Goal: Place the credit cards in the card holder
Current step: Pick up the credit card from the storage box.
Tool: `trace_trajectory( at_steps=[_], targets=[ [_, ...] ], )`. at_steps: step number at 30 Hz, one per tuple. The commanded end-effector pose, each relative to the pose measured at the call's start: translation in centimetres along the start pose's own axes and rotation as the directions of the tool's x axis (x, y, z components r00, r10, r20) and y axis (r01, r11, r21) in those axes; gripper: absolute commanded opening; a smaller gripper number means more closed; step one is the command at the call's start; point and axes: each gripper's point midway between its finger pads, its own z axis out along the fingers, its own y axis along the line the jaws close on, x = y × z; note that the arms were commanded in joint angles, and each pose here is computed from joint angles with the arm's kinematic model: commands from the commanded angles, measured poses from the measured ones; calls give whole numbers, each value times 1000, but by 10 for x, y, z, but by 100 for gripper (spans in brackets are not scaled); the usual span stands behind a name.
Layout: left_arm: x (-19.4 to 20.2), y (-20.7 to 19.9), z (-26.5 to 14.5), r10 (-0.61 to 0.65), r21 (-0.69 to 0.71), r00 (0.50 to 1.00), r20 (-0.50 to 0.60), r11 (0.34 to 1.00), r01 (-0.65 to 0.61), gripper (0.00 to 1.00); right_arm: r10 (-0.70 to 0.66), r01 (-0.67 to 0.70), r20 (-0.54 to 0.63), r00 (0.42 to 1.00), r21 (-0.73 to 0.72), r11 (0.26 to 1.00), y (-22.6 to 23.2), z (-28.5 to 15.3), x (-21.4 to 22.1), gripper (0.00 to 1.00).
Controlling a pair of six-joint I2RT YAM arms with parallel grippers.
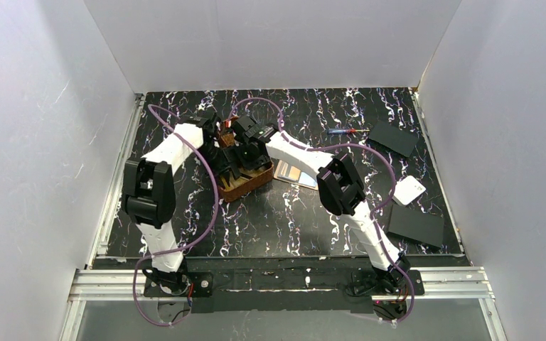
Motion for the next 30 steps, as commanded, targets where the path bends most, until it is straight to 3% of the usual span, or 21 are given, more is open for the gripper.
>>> trace_trajectory(
  at_steps=[1,10,15,18,21,27,30],
  targets=[
    [9,-1,-47,61,37,994,85,997,-64,20,-58,91,-173,983,186,978,-46,17,48,98],
    [33,25,-58,63,0,991,114,998,-64,23,-171,239,-230,958,311,920,-62,28,68,98],
    [48,39,-58,63,-12,991,115,998,-62,23,-195,241,-201,960,234,942,-51,42,87,93],
    [52,42,-62,62,-11,990,129,998,-61,23,-181,207,-194,964,127,970,-33,50,94,80],
    [57,44,-66,55,-4,989,136,998,-55,23,-158,178,-194,968,92,980,-25,54,95,59],
    [64,49,-68,45,-5,990,137,999,-44,23,-149,160,-124,981,80,984,-13,38,68,35],
    [65,51,-66,42,-9,990,137,999,-41,24,-127,131,-84,988,33,991,1,24,55,30]
  ],
)
